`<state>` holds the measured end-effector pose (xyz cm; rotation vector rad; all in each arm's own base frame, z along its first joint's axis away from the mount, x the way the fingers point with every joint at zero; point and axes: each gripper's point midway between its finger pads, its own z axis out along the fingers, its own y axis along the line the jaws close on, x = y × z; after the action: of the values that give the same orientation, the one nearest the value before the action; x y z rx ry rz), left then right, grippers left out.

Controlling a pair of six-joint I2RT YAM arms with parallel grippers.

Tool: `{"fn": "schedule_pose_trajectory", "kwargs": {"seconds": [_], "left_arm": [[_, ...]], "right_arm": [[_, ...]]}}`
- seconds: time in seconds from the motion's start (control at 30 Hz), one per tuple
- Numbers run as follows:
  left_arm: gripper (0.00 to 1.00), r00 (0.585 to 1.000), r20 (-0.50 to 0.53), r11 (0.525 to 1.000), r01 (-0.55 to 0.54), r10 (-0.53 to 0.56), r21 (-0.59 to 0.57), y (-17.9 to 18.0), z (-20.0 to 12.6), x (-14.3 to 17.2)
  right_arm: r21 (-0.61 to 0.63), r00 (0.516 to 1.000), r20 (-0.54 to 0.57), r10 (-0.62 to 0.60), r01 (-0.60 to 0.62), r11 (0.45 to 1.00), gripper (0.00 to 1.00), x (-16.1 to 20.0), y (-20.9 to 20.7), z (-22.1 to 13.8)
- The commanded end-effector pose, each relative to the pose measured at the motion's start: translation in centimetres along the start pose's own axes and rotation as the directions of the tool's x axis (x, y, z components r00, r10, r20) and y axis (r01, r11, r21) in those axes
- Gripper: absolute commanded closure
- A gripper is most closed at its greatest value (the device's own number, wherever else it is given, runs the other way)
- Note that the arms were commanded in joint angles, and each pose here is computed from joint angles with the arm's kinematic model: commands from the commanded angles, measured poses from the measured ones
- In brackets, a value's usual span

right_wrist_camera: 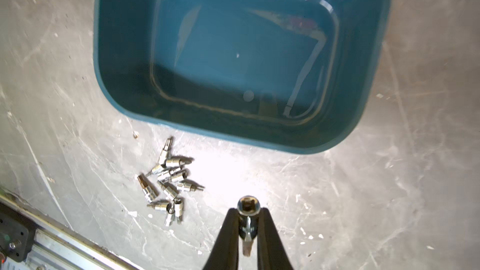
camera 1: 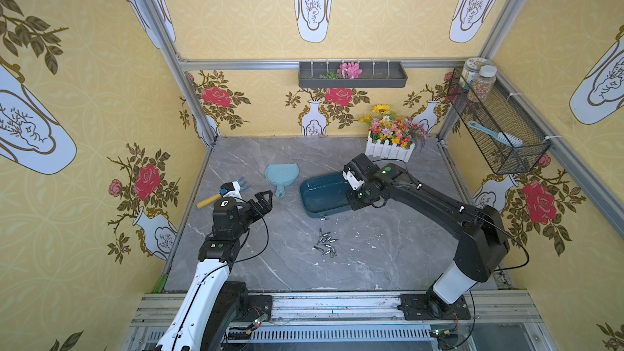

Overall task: Put the bit on the desktop into the storage box
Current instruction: Pick up the screwdriver bit from the center of the board.

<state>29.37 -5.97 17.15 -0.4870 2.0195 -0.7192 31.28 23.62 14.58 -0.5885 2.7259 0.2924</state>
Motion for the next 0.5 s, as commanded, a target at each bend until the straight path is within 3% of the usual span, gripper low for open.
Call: {"fn": "schedule_pose_trajectory", "kwargs": {"seconds": [0.0, 0.47], "left_arm": [[0.00, 1.000, 0.000, 1.000, -0.017, 0.017, 0.017, -0.3, 0.1, 0.0], [0.00, 0.999, -0.043, 0.999, 0.007, -0.005, 0.046, -0.5, 0.6, 0.9]], "right_arm": [[0.005, 0.999, 0.031, -0.031, 0.031, 1.000, 0.87, -1.5, -0.6, -0.2], [0.035, 0.996, 0.071, -0.046, 0.043, 0.998, 0.87, -6.8, -2.5, 2.8]]}}
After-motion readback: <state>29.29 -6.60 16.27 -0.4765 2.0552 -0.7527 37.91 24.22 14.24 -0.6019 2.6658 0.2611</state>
